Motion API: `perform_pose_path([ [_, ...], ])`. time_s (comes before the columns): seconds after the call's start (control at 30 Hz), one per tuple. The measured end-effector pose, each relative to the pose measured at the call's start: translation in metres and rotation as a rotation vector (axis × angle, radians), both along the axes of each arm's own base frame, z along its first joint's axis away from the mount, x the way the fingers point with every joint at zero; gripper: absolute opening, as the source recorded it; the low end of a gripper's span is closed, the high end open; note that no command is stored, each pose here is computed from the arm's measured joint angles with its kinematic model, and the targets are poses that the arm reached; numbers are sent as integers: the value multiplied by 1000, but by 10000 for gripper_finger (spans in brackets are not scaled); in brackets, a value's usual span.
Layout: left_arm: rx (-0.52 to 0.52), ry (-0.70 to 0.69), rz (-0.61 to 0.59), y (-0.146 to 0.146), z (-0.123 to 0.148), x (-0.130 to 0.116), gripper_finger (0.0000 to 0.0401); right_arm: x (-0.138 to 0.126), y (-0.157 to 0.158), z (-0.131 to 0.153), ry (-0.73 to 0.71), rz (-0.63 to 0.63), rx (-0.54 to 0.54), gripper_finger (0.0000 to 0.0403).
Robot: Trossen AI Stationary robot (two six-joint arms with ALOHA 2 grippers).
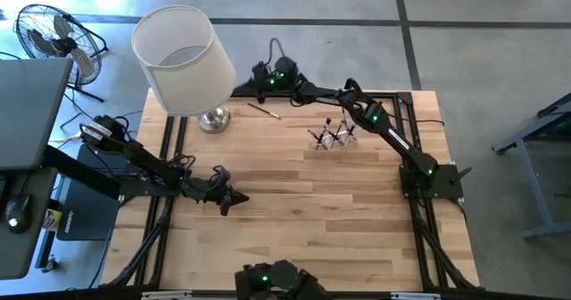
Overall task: Put items in baskets/containers
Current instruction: Put the eyeshadow brush into the transparent organizer
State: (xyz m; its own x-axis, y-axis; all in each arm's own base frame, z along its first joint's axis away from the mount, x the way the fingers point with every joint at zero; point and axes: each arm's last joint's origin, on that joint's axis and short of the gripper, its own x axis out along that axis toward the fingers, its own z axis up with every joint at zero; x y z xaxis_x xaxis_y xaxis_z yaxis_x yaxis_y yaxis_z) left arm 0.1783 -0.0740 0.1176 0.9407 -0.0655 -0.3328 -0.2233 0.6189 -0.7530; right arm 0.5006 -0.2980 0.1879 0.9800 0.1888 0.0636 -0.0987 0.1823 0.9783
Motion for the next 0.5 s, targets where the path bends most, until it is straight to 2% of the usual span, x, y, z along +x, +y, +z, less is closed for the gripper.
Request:
perform_pose_path([
  [0.07,6,-3,14,0,0,0,1,-1,0,9,-61,-24,28,0],
  [0.17,15,0,27,1,0,0,1,6,10,11,-57,-66,58,0],
  [0.23,24,3,30,1,-1,0,1,13,19,4,3,-99,71,0],
  [0.3,28,0,35,1,0,0,1,16,22,-10,124,-158,78,0],
  [0.37,25,1,28,1,-1,0,1,11,15,-21,218,-209,75,0],
  [0.5,8,6,-6,0,-1,0,1,-4,-12,-22,224,-330,83,0],
])
